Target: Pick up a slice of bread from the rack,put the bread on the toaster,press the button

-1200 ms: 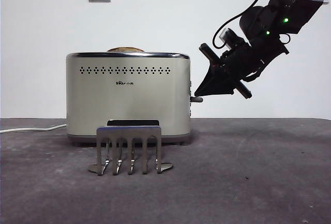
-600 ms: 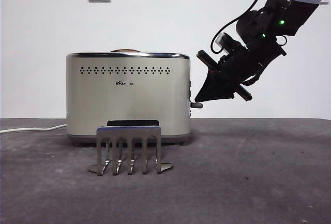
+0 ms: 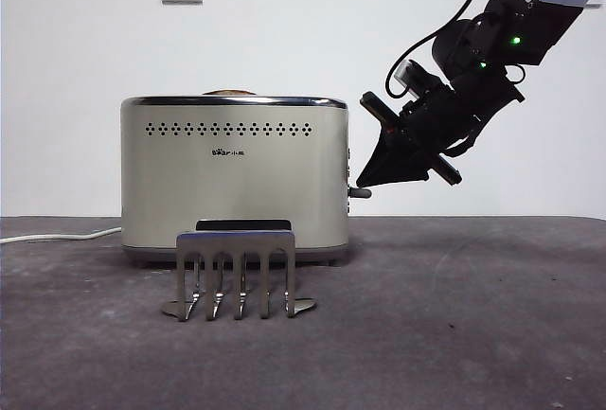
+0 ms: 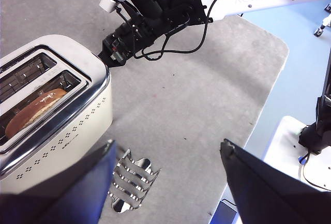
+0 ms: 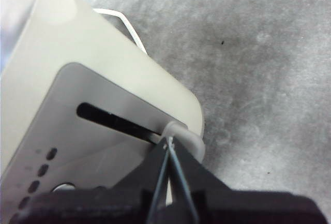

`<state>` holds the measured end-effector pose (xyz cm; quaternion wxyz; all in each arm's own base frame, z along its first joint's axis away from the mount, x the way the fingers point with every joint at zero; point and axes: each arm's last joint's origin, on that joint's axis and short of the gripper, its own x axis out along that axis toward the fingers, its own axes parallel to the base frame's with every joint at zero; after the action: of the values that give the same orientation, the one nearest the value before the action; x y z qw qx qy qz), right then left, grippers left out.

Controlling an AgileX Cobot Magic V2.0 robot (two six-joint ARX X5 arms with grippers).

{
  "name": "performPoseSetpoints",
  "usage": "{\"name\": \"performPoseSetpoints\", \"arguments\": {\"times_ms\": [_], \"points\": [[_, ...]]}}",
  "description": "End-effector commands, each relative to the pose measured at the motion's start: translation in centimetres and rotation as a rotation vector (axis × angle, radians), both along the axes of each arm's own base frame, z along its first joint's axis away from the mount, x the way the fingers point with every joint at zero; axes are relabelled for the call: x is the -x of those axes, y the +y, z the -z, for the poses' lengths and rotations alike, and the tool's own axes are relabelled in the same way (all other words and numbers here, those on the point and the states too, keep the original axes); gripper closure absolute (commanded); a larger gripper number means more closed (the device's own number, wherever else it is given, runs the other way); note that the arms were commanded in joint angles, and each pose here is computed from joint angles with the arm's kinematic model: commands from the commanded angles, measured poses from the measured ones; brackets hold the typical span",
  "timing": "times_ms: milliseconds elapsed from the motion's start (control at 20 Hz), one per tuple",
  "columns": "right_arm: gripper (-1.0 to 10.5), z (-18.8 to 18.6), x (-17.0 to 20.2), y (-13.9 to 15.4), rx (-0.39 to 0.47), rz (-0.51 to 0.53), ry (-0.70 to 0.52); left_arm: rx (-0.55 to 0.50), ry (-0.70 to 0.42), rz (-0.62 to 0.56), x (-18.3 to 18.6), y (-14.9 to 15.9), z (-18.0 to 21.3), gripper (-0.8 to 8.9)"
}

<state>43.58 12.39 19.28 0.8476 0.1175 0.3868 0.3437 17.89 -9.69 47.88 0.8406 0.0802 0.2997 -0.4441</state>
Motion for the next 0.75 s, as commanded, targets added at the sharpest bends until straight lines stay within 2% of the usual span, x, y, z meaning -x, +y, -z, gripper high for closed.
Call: {"name": "performPoseSetpoints", "arguments": {"times_ms": [50, 250, 450, 600, 750], "points": [[9.6, 3.4, 0.4, 0.0, 0.055, 0.007, 0.118, -0.001, 0.006, -0.001, 0.0, 0.0, 0.1, 4.68], [9.6, 1.2, 0.6, -0.5, 0.037, 0.015, 0.061, -0.005, 0.012, -0.003, 0.1, 0.0, 0.1, 4.68], [9.6, -5.0, 2.0, -1.4, 0.003, 0.03, -0.081, -0.008, 0.019, -0.003, 0.1, 0.0, 0.2, 4.68], [9.6, -11.1, 4.9, -2.6, -0.02, 0.045, -0.186, -0.008, 0.019, -0.003, 0.1, 0.0, 0.2, 4.68], [9.6, -16.1, 9.4, -3.6, -0.023, 0.041, -0.215, -0.009, 0.022, -0.002, 0.1, 0.0, 0.2, 4.68]]}}
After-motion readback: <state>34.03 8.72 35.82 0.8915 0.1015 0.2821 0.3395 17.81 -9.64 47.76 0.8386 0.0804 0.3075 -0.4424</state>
